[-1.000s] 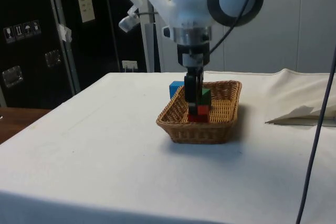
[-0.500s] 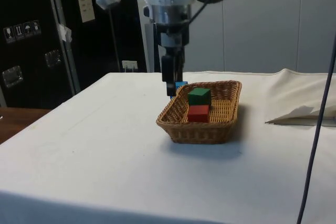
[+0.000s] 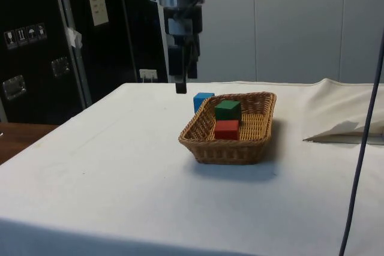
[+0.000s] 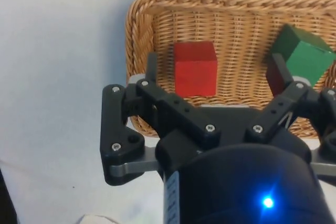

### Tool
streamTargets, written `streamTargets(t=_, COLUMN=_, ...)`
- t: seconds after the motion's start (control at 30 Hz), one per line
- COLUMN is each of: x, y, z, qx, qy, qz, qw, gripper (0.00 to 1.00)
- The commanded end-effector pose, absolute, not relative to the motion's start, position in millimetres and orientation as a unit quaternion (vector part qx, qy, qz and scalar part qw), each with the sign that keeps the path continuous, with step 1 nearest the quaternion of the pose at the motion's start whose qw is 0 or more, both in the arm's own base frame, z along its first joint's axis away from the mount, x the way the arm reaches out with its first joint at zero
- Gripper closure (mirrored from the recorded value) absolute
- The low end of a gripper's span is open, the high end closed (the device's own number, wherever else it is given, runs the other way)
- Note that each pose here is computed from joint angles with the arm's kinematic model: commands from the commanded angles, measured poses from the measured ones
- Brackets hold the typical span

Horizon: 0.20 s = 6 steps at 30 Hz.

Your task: Pick up exactly two blocks and place them into the basket.

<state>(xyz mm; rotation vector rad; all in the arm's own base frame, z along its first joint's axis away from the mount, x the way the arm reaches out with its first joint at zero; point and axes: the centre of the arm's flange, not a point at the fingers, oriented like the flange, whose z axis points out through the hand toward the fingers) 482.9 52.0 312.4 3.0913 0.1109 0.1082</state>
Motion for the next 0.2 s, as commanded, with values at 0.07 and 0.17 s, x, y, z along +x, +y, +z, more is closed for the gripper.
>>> streamTargets(t=0.07, x=484.4, y=50.4, z=315.5, qx=0.999, qy=0.027, qz=0.031, qw=0.024, gripper=0.00)
streamTargets(t=0.17, x=485.0, y=51.0, z=315.3, qx=0.999, qy=0.029, qz=0.032, qw=0.024, gripper=0.00)
